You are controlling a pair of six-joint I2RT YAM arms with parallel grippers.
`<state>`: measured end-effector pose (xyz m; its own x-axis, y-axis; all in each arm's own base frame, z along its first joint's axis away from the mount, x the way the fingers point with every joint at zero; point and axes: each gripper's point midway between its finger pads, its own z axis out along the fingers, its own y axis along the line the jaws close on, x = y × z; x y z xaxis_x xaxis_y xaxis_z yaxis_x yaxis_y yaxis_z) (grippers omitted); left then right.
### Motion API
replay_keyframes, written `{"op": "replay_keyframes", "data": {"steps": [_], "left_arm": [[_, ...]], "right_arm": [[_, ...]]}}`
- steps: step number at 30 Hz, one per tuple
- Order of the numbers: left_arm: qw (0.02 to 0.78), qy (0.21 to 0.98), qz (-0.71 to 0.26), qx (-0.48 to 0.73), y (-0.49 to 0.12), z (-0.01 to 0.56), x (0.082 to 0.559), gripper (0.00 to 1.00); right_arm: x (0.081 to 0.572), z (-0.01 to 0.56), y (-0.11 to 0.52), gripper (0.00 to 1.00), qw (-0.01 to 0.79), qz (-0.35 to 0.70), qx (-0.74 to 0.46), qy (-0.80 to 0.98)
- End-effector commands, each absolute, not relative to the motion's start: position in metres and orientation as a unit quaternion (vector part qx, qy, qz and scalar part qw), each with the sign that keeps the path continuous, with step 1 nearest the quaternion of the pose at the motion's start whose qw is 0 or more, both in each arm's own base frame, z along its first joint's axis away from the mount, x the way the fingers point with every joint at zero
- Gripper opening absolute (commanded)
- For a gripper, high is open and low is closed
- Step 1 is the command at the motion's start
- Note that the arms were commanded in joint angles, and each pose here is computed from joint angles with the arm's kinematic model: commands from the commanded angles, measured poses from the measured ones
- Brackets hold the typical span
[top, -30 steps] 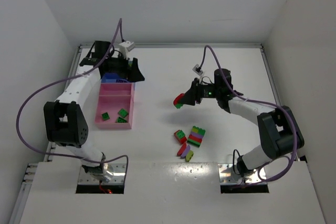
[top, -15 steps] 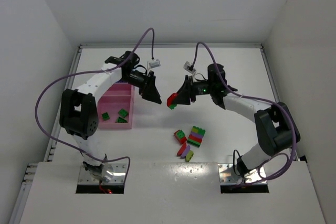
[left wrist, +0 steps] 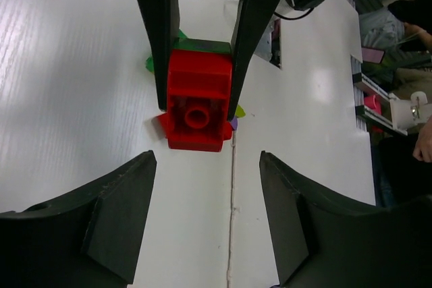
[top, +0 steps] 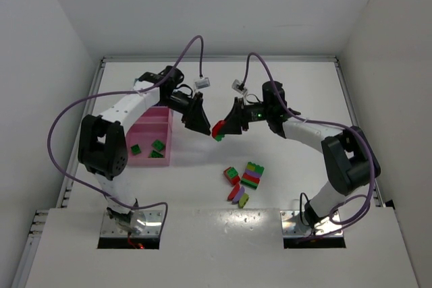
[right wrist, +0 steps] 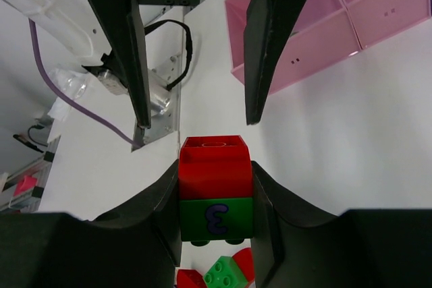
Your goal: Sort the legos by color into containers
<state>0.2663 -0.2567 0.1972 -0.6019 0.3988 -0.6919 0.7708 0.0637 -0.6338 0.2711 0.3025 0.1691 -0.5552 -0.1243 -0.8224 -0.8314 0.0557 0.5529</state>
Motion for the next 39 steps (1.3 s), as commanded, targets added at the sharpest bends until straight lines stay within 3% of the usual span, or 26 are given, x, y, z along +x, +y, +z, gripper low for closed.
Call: {"op": "replay_keyframes", "data": {"steps": [1,10,22,24,28,35,39], "left_arm": [[0.197,0.668,-0.559,0.451,-0.268,0.216,0.261,0.67],[0.189,0.673,-0.544,0.464,-0.274,0.208,0.256,0.6],[0.2,0.667,-0.541,0.47,-0.276,0.206,0.26,0.23],[0.202,0.671,-0.537,0.469,-0.275,0.204,0.259,0.18],[0.22,0.672,-0.528,0.47,-0.275,0.21,0.263,0.15],[0.221,0.674,-0.529,0.465,-0.276,0.211,0.265,0.13],[0.222,0.675,-0.529,0.464,-0.277,0.212,0.266,0.13]], "right_arm": [[0.28,0.196,0.311,0.0,0.338,0.589,-0.394,0.619],[0.277,0.2,0.318,0.0,0.33,0.599,-0.391,0.616],[0.274,0.2,0.321,0.0,0.327,0.6,-0.394,0.615],[0.27,0.198,0.319,0.05,0.322,0.601,-0.392,0.618],[0.265,0.192,0.317,0.31,0.313,0.6,-0.388,0.625],[0.258,0.192,0.314,0.48,0.306,0.603,-0.394,0.622],[0.256,0.191,0.312,0.52,0.306,0.601,-0.396,0.623]]}}
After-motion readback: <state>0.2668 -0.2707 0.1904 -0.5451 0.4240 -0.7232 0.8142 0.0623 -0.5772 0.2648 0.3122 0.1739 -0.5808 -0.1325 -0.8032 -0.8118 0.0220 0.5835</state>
